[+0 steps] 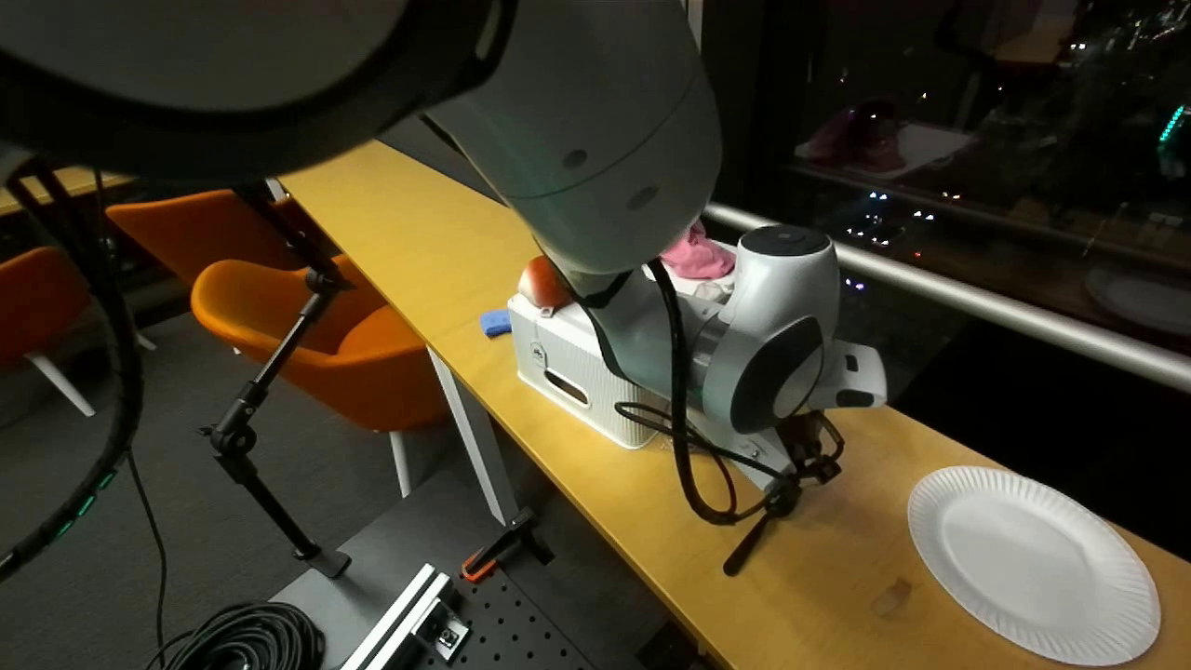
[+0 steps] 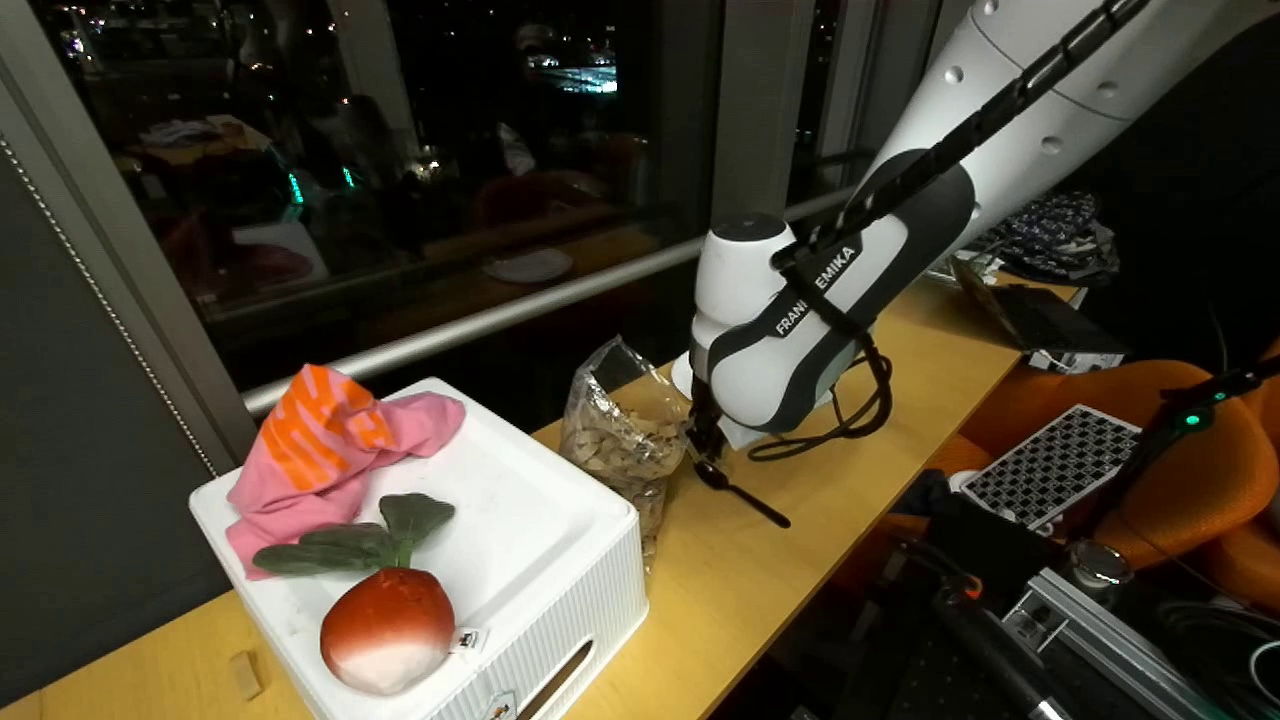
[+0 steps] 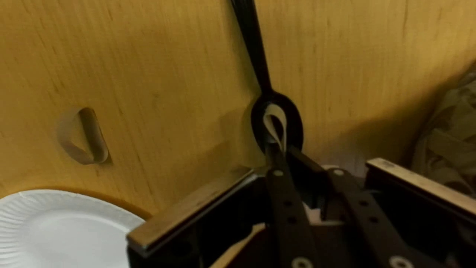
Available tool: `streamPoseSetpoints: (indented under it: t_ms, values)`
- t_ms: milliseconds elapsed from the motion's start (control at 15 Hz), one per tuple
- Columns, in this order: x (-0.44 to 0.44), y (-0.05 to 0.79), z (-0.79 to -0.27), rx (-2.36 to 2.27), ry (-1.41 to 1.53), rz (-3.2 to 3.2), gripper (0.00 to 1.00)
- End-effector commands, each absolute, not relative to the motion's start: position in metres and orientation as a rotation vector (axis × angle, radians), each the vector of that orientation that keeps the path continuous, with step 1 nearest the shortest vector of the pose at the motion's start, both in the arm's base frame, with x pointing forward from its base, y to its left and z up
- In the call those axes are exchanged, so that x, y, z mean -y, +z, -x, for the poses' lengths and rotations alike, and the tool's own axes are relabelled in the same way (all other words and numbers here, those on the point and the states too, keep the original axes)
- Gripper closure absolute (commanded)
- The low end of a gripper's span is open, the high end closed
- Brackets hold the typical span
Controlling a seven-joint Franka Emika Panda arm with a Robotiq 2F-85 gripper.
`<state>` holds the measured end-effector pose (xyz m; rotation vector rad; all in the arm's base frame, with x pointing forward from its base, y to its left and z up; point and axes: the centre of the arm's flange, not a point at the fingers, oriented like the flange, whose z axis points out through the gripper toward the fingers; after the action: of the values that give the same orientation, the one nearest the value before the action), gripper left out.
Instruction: Remove the rubber bands from the table and put them in the plastic
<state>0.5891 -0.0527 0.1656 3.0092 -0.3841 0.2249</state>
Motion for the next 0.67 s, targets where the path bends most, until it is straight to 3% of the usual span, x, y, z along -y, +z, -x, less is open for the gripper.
streamPoseSetpoints:
  t_ms: [0, 600]
  values:
    - [0.072, 0.177, -0.577, 0.406, 0.225, -3.013, 0.98]
    - [0.142, 0.173, -0.573, 0.527, 0.191, -2.860, 0.98]
